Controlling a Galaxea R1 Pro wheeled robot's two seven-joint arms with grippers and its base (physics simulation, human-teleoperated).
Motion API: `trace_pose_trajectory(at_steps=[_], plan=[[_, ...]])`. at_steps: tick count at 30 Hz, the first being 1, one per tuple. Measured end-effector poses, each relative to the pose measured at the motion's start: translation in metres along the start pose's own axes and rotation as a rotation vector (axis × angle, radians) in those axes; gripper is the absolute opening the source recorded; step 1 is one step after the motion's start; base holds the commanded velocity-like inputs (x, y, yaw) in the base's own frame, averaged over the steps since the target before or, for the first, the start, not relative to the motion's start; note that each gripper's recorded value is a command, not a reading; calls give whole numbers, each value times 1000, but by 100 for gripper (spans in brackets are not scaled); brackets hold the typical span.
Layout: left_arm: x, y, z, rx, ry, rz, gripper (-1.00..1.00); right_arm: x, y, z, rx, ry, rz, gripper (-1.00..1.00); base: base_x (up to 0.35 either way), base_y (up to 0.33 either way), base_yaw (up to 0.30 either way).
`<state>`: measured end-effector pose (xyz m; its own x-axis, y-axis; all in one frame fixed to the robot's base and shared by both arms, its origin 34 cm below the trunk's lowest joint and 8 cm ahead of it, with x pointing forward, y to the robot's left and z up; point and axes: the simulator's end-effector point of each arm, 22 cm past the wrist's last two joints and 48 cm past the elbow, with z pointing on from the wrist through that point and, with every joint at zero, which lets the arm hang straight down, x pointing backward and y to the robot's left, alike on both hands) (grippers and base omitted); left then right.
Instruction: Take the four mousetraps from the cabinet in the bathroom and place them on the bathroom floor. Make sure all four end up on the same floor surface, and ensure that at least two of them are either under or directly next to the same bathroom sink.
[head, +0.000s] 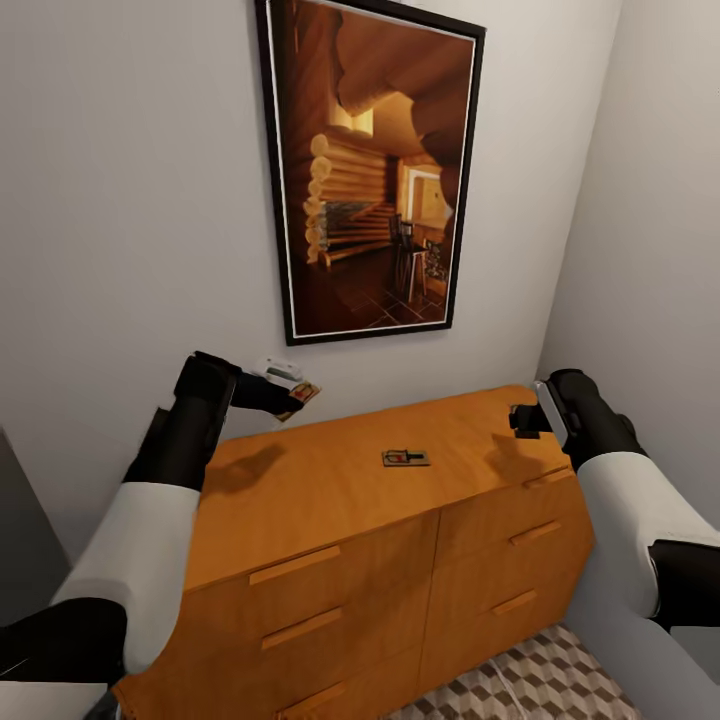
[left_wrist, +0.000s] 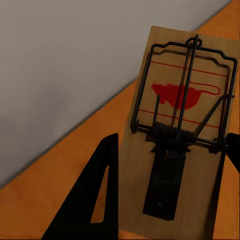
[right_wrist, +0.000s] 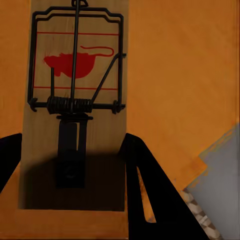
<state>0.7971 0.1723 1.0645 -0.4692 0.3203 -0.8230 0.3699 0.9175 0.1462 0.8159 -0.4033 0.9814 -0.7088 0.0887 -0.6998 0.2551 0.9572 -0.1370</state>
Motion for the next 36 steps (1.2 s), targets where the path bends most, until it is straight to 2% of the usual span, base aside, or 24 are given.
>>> trace_pose_trajectory(at_steps=[6, 19, 29, 32, 34, 36], plan=[[-1, -1, 0, -5, -1, 1, -100, 0, 1, 0, -1, 0, -1, -100, -257, -186, 0], [-5, -10, 0, 6, -7, 3, -100, -1, 25, -3, -33, -6, -12, -100, -274, -197, 0], [-5, -10, 1, 6, -6, 8, -100, 2, 29, -2, -37, 4, -16, -100, -283, -196, 0], [-2, -10, 3, 7, 2, 7, -100, 7, 30, 1, -38, 14, -18, -100, -287, -193, 0], [4, -11, 7, 13, 21, 4, -100, 25, 31, 10, -37, 48, -25, -100, -294, -172, 0], [19, -15, 18, 28, 65, -2, -100, 56, 33, 25, -35, 103, -38, -100, -300, -149, 0]])
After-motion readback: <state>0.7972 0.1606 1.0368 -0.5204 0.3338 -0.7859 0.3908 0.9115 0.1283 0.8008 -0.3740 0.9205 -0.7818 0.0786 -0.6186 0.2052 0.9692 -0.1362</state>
